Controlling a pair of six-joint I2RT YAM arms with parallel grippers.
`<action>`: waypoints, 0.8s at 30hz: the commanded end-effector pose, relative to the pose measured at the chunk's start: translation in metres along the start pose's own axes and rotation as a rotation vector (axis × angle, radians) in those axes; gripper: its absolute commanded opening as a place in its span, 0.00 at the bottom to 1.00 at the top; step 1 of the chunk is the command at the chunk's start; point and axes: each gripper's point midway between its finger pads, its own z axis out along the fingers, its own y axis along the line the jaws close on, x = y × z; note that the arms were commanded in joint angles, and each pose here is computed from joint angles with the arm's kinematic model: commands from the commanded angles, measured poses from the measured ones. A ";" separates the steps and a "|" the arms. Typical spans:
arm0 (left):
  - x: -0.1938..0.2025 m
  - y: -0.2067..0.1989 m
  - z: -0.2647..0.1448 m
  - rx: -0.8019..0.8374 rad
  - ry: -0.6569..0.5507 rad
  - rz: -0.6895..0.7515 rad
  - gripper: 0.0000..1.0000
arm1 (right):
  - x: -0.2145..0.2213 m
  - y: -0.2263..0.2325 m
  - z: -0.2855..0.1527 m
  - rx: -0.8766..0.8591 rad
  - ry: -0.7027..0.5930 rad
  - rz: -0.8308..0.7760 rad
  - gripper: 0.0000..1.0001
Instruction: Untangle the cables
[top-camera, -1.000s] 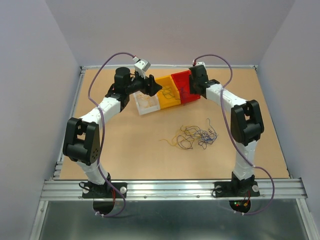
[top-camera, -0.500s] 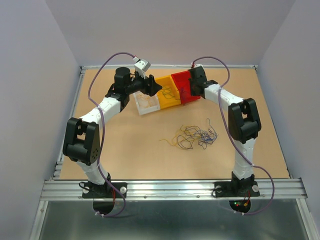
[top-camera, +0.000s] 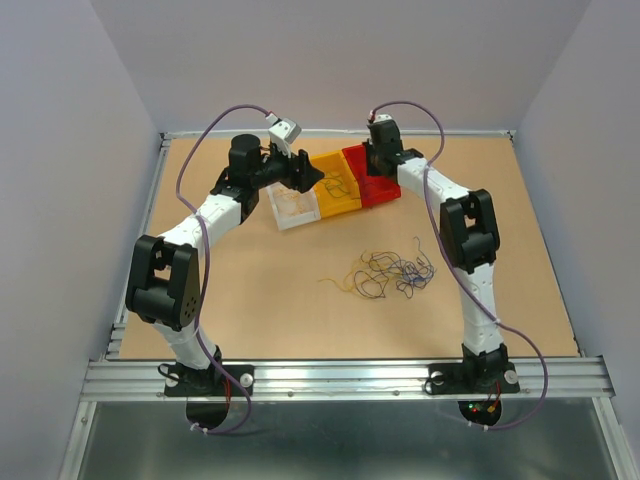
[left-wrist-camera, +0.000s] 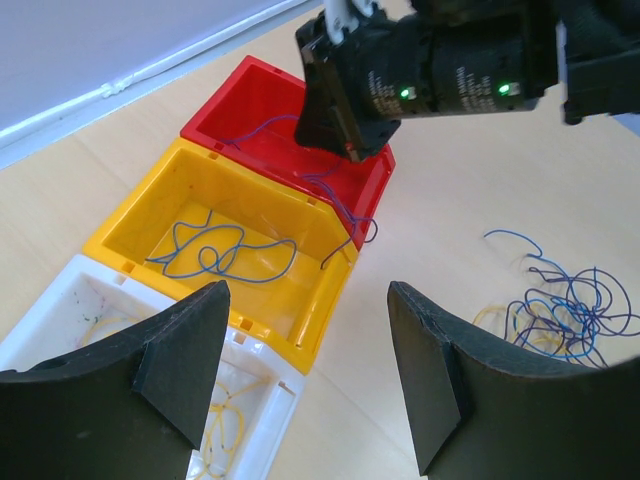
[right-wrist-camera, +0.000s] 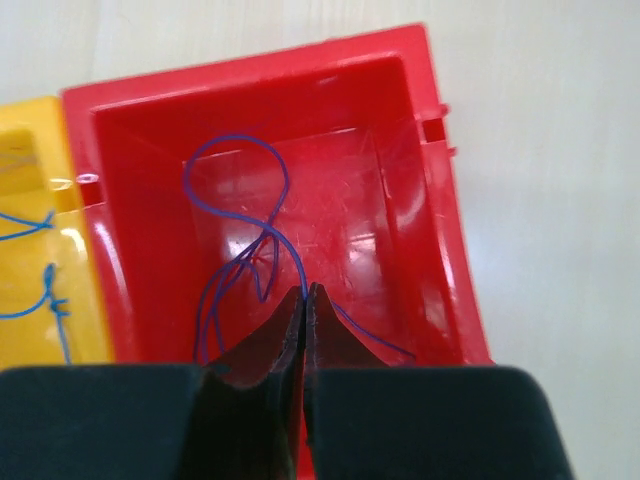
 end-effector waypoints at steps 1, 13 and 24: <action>-0.034 -0.007 -0.004 0.015 -0.070 0.063 0.76 | 0.011 0.008 0.028 -0.025 0.018 0.003 0.01; -0.035 -0.008 -0.006 0.012 -0.071 0.063 0.76 | -0.018 0.005 0.008 -0.019 -0.031 0.024 0.27; -0.037 -0.009 -0.007 0.013 -0.075 0.066 0.76 | -0.018 0.003 -0.061 -0.066 -0.043 0.033 0.62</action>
